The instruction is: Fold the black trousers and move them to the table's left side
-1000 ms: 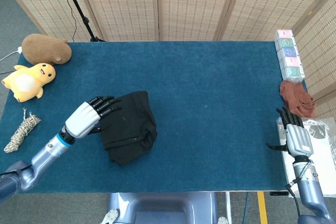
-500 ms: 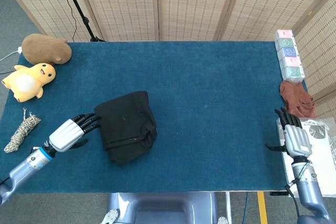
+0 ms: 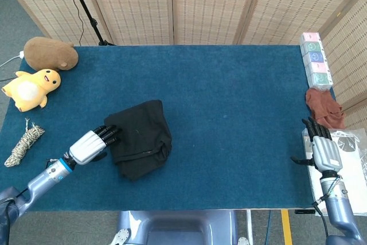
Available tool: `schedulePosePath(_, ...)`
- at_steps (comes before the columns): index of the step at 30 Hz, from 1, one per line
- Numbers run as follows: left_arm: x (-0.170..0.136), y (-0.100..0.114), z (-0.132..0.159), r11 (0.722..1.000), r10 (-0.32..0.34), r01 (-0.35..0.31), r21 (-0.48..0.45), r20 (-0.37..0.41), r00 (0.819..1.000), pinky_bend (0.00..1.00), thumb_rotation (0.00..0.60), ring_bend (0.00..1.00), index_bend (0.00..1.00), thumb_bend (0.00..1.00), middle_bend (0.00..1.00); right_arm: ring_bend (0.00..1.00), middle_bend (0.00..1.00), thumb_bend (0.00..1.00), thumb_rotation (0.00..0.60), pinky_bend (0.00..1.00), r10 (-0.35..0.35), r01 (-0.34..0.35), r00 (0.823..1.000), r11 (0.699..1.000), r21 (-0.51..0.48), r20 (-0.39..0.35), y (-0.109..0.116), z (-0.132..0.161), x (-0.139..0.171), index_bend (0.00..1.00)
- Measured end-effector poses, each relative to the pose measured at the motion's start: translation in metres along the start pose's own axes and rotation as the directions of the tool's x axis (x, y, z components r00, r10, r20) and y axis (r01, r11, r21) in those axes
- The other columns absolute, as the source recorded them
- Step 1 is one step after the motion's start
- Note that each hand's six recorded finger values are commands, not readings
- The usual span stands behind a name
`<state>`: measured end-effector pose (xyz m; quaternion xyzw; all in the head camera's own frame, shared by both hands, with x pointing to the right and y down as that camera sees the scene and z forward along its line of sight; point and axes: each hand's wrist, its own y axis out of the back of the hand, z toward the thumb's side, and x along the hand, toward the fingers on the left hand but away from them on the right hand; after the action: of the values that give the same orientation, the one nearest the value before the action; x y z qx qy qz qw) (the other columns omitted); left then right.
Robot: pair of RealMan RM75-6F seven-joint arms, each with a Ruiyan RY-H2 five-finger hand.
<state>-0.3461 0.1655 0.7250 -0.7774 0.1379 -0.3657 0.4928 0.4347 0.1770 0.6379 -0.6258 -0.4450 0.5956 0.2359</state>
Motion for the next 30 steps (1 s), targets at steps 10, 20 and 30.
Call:
schedulePosePath(10, 0.014, -0.007, 0.006, 1.000, -0.002, 0.002, -0.019, -0.002, 1.000, 0.24, 0.600, 0.10, 0.22, 0.27, 0.14, 0.00, 0.00, 0.00, 0.600, 0.00, -0.001, 0.001, 1.000, 1.000, 0.002, 0.002, 0.000, -0.001, 0.000, 0.01)
schedulePosePath(20, 0.017, -0.013, 0.009, 1.000, -0.016, 0.016, -0.016, -0.002, 1.000, 0.24, 0.600, 0.09, 0.22, 0.27, 0.14, 0.00, 0.00, 0.00, 0.600, 0.00, -0.001, 0.001, 1.000, 1.000, 0.000, -0.001, 0.000, 0.000, 0.001, 0.01)
schedulePosePath(30, 0.026, -0.011, 0.011, 1.000, 0.002, -0.002, -0.001, -0.008, 1.000, 0.24, 0.600, 0.09, 0.22, 0.27, 0.14, 0.00, 0.00, 0.00, 0.600, 0.00, -0.005, 0.005, 1.000, 1.000, 0.001, -0.004, 0.002, 0.001, 0.002, 0.01)
